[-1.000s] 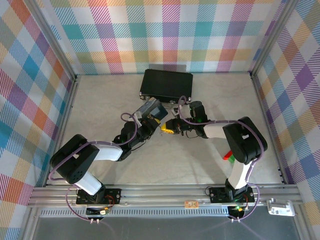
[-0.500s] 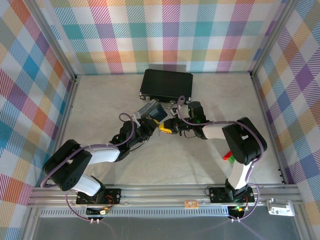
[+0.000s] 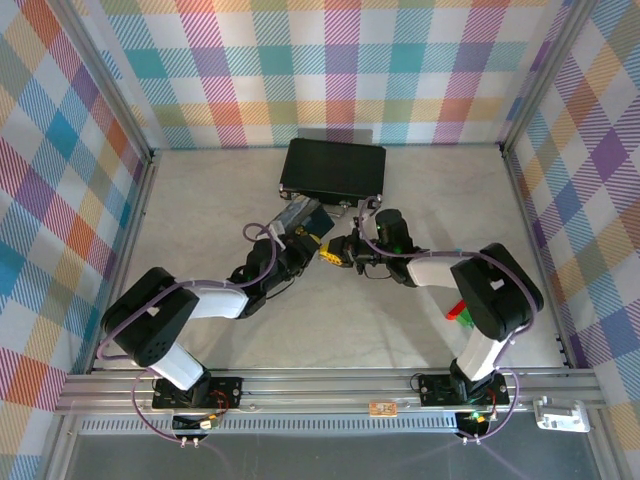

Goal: Unlock the padlock with the key

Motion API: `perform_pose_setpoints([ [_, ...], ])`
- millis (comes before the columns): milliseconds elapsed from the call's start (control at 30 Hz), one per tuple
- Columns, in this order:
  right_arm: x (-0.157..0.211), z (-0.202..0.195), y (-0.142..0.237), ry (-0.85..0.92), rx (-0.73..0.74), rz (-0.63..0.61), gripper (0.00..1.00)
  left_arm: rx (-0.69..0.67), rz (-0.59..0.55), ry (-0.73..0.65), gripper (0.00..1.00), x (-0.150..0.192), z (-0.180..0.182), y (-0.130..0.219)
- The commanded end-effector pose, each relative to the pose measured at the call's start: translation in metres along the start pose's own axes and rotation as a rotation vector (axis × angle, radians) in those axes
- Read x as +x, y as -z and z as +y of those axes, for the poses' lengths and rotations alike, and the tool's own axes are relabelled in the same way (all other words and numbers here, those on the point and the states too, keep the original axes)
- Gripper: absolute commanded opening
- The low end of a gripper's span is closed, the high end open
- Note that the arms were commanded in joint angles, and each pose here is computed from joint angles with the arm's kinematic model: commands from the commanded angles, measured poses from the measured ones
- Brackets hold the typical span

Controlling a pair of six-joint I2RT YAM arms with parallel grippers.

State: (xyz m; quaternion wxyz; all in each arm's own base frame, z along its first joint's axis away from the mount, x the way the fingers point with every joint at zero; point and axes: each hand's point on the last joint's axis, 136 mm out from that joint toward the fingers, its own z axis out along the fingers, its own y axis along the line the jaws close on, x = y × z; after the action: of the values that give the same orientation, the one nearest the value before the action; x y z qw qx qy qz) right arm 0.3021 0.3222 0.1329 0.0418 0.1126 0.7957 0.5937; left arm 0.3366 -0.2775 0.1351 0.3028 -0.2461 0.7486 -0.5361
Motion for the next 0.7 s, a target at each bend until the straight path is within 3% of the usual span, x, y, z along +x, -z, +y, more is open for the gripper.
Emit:
perform_pose_setpoints([
  [0,-0.011,0.024,0.01,0.121,-0.012,-0.085,0.0,0.018,0.057,-0.017,0.0,0.017,-0.002,-0.002],
  [500,-0.002,0.016,0.022,0.202,-0.034,-0.114,0.35,-0.189,-0.076,-0.095,0.0,-0.011,0.018,0.013],
  [667,0.003,0.004,0.03,0.237,0.025,-0.141,0.36,-0.172,-0.057,-0.076,0.0,-0.008,0.016,0.008],
])
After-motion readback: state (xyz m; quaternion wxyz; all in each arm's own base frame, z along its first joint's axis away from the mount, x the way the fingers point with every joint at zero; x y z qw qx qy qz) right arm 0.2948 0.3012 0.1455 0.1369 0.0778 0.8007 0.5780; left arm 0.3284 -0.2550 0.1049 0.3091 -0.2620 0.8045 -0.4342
